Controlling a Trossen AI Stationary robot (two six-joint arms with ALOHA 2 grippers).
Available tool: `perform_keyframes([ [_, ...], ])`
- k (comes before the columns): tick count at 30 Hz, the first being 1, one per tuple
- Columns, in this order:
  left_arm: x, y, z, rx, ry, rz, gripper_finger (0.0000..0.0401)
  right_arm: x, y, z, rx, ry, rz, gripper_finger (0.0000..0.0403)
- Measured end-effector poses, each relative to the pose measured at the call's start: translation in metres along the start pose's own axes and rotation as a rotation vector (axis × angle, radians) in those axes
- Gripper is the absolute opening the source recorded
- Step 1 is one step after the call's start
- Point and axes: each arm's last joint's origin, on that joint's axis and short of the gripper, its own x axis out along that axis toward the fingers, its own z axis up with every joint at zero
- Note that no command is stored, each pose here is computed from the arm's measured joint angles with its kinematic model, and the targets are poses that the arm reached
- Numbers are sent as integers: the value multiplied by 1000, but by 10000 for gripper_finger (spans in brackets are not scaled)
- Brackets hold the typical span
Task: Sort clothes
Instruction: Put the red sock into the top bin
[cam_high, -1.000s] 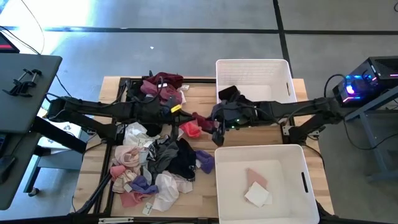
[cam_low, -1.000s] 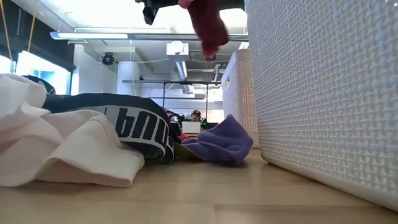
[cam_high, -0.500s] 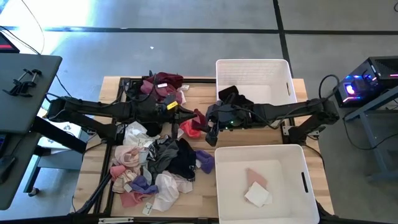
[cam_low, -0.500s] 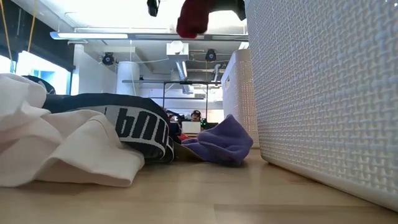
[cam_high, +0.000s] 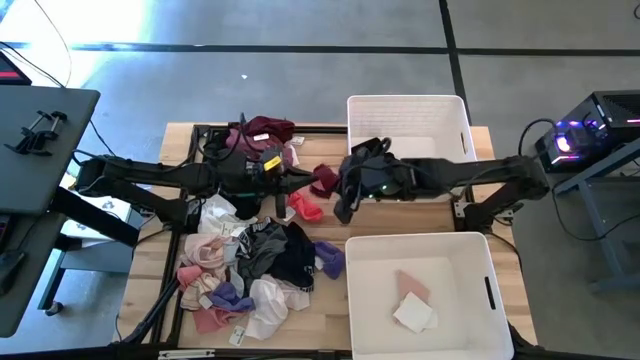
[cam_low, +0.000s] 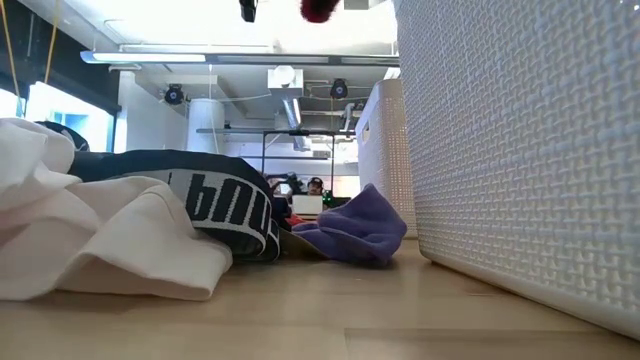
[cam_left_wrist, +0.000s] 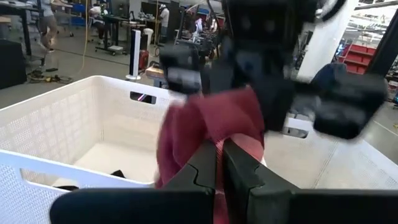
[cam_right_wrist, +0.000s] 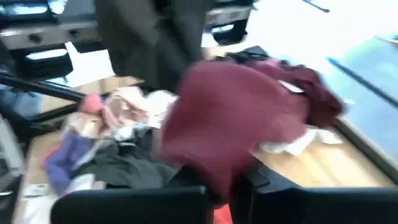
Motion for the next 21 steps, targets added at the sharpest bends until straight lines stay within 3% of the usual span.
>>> perform_keyframes([
  [8, 0, 0, 0, 0, -1, 3, 1, -66, -19, 37, -87, 87, -209, 4],
  [14, 0, 0, 2, -1, -10, 3, 1, -115, -31, 60, -105, 47, -312, 2],
  [21, 0, 1, 1, 1, -11, 37, 1, -132, -49, 56, -153, 133, -458, 1],
])
